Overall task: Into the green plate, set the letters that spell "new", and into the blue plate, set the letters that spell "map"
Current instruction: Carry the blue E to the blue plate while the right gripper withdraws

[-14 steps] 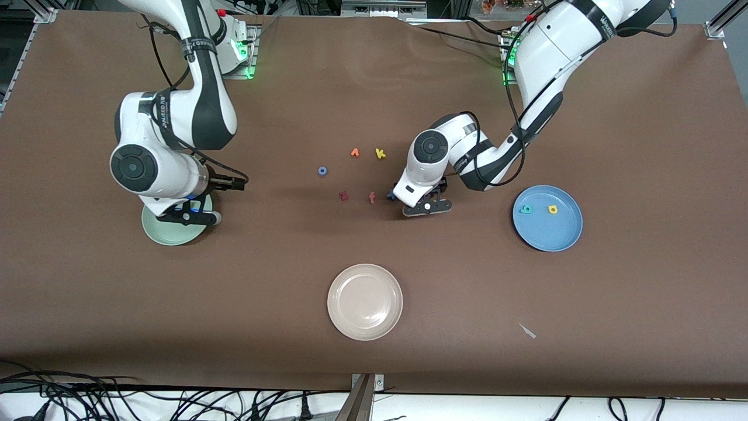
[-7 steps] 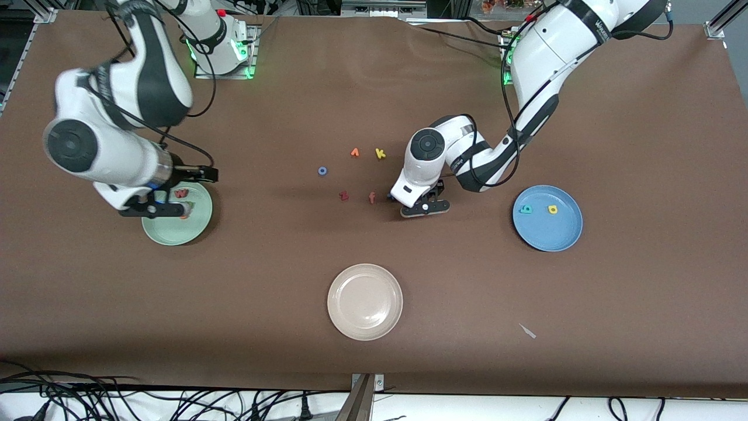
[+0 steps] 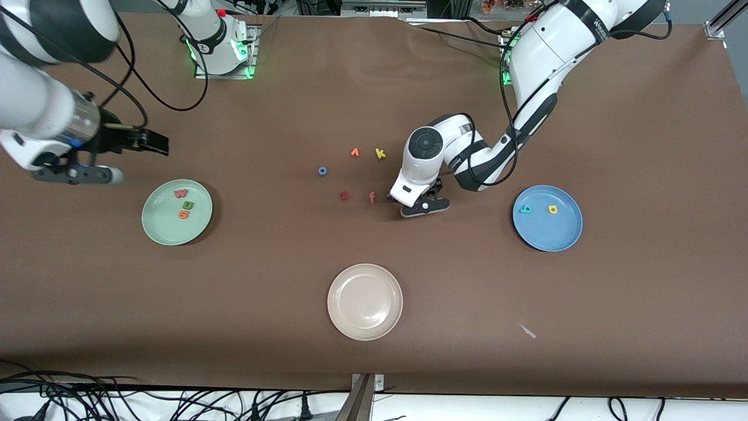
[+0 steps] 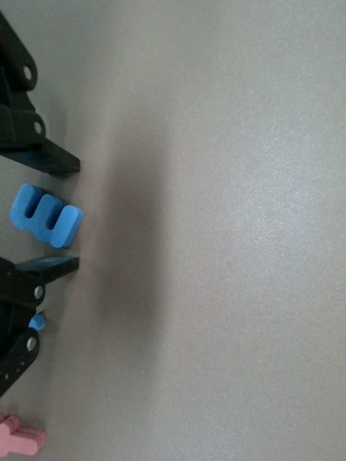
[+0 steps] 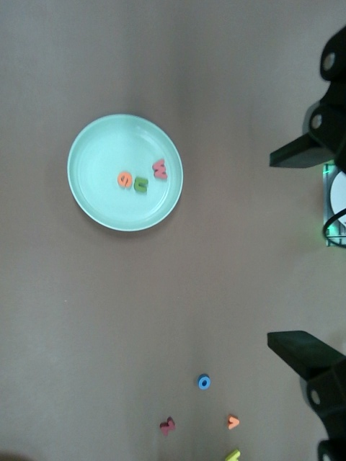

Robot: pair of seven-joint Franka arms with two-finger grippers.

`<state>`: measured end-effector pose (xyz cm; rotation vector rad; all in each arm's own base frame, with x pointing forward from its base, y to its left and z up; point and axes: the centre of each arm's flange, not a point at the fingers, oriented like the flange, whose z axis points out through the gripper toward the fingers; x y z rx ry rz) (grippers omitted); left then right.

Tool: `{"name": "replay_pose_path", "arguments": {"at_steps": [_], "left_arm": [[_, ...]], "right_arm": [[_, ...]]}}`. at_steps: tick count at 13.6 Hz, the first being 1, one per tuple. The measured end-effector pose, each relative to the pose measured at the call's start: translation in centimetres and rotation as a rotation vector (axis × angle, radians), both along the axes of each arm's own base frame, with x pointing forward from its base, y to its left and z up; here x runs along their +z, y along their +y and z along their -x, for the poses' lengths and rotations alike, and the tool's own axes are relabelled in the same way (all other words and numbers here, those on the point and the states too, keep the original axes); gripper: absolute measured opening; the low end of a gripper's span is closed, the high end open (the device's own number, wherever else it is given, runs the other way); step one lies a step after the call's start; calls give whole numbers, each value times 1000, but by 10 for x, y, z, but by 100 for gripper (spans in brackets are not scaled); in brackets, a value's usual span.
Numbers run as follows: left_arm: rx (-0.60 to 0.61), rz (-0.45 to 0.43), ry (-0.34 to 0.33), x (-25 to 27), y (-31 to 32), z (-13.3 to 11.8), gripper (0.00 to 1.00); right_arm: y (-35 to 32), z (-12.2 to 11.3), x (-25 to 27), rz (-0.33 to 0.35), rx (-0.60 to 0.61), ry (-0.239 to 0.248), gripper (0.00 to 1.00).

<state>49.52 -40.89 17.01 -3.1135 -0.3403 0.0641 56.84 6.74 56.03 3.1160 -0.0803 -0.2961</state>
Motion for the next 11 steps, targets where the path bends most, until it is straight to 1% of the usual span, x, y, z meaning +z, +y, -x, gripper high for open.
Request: {"name": "replay_pose_path", "arguments": {"at_steps": [1, 3, 4, 5, 7, 9, 11], "left_arm": [[2, 0, -1, 0, -1, 0, 53], [3, 4, -6, 3, -5, 1, 34], [6, 3, -6, 3, -5, 1, 34], [7, 3, -7, 3, -5, 1, 32], [10, 3, -7, 3, -5, 1, 32], [20, 3, -9, 4, -3, -2, 32], [56, 10, -25, 11, 8, -18, 32]], "right_arm": [[-10, 1, 13, -3, -16, -16, 100], [-25, 1, 24, -6, -43, -35, 100], [-28, 1, 24, -6, -48, -41, 100], [-29, -1, 25, -7, -49, -53, 100], [-28, -4, 22, -9, -49, -73, 100], [-29, -5, 20, -9, -52, -80, 100], [-30, -6, 20, -9, -53, -82, 100]]}}
